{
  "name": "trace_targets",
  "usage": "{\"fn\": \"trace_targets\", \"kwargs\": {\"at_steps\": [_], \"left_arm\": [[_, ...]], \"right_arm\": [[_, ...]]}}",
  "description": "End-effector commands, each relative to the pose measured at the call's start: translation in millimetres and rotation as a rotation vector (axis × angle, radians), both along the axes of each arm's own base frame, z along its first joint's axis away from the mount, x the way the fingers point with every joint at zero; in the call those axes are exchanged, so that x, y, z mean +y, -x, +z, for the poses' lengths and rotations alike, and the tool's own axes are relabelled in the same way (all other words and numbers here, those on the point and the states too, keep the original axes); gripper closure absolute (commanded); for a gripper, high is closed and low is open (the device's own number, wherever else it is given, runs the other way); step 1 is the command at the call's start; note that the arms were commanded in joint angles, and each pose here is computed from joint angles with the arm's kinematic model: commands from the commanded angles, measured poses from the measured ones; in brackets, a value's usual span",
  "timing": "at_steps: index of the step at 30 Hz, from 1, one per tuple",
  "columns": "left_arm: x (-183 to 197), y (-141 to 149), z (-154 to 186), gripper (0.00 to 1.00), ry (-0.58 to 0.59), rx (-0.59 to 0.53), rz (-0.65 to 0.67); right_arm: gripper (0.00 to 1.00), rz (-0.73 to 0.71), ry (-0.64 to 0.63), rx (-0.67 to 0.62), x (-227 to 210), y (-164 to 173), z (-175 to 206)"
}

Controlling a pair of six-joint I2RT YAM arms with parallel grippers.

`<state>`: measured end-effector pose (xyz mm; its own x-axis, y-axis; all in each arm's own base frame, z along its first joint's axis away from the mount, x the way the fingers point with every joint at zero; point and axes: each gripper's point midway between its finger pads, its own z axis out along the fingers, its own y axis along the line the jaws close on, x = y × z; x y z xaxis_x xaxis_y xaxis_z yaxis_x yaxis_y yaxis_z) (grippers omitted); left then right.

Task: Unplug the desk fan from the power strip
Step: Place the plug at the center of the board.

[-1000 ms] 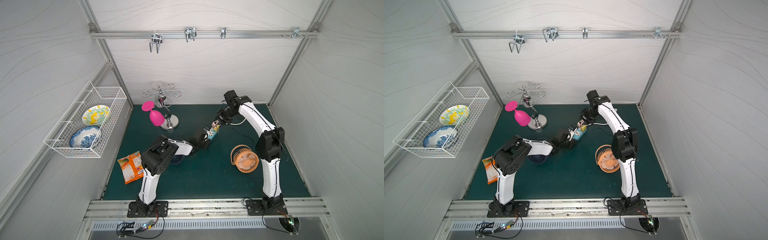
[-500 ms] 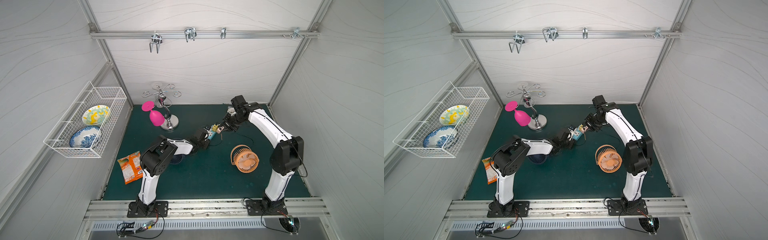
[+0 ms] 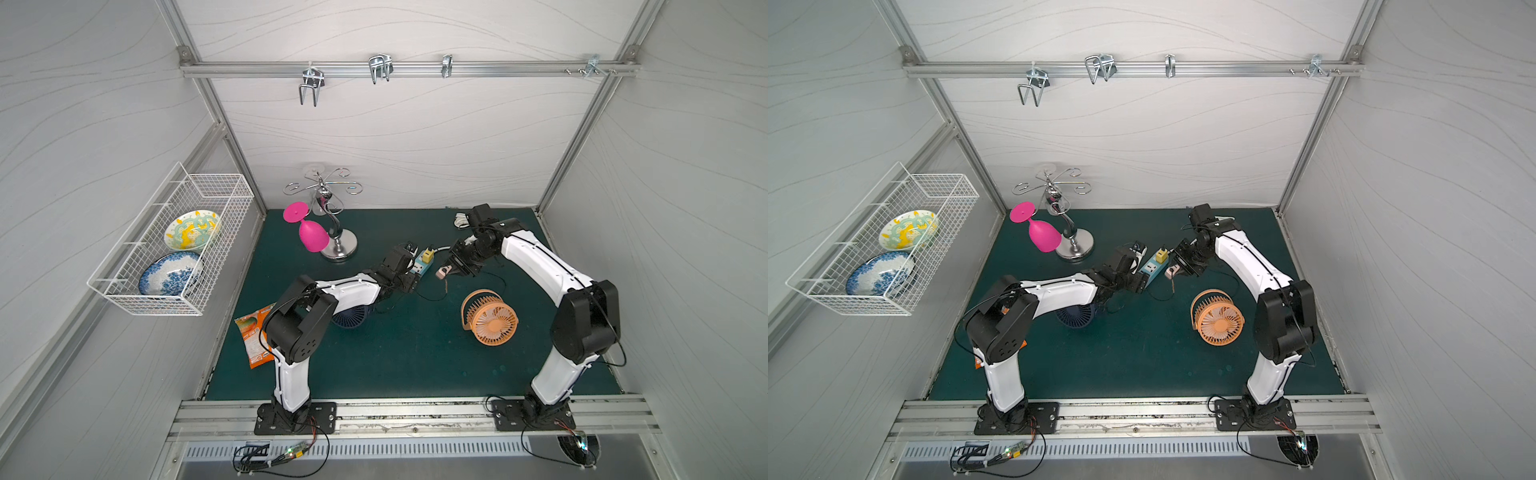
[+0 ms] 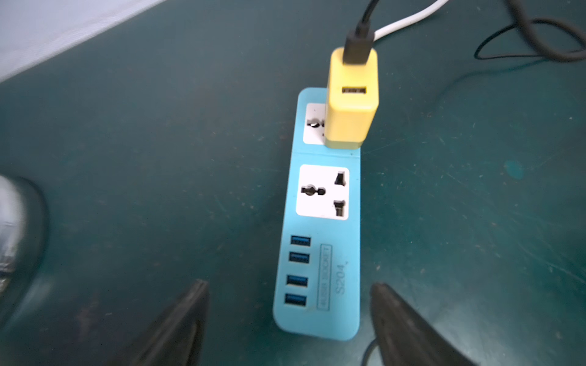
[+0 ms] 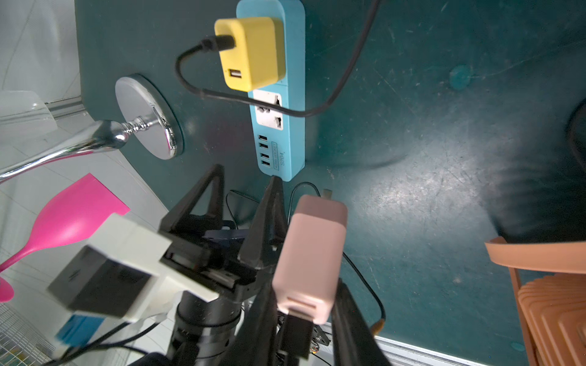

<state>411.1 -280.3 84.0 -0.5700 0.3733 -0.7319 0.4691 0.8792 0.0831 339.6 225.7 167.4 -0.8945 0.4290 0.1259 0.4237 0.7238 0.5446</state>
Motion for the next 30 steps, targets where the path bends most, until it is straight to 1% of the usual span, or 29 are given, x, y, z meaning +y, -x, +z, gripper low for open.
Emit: {"fn": "trace_targets", "kwargs": {"at_steps": [1, 4, 9, 12, 19, 23, 25, 26, 28, 30], "left_arm": [[7, -9, 30, 0.09, 0.006, -0.037, 0.043], [15, -6, 43, 0.09, 0.005, -0.043, 0.073], [39, -3, 58, 0.09, -0.038, -0.05, 0.15], [53, 1, 66, 0.1, -0.026, -0.042, 0.194], [72, 13, 82, 0.1, -0.013, -0.044, 0.248], [78, 18, 79, 0.1, 0.003, -0.038, 0.259], [80, 19, 77, 0.1, 0.009, -0.03, 0.266], [80, 20, 76, 0.11, 0.012, -0.026, 0.265], [79, 20, 76, 0.1, 0.022, -0.025, 0.264], [78, 20, 76, 0.1, 0.025, -0.024, 0.261]], "right_arm": [[1.0, 0.023, -0.033, -0.062, 3, 6, 19], [1.0, 0.041, -0.041, -0.06, 8, 15, 16], [1.0, 0.151, -0.056, -0.045, 45, 48, 3], [1.0, 0.21, -0.055, -0.048, 66, 64, -11], [1.0, 0.328, -0.04, 0.01, 106, 100, -61], [1.0, 0.369, -0.034, 0.028, 116, 111, -81], [1.0, 0.373, -0.013, 0.045, 113, 112, -91], [0.99, 0.379, -0.01, 0.047, 113, 113, -94], [0.8, 0.39, -0.01, 0.058, 112, 116, -96], [0.65, 0.405, -0.004, 0.051, 110, 117, -93]]}}
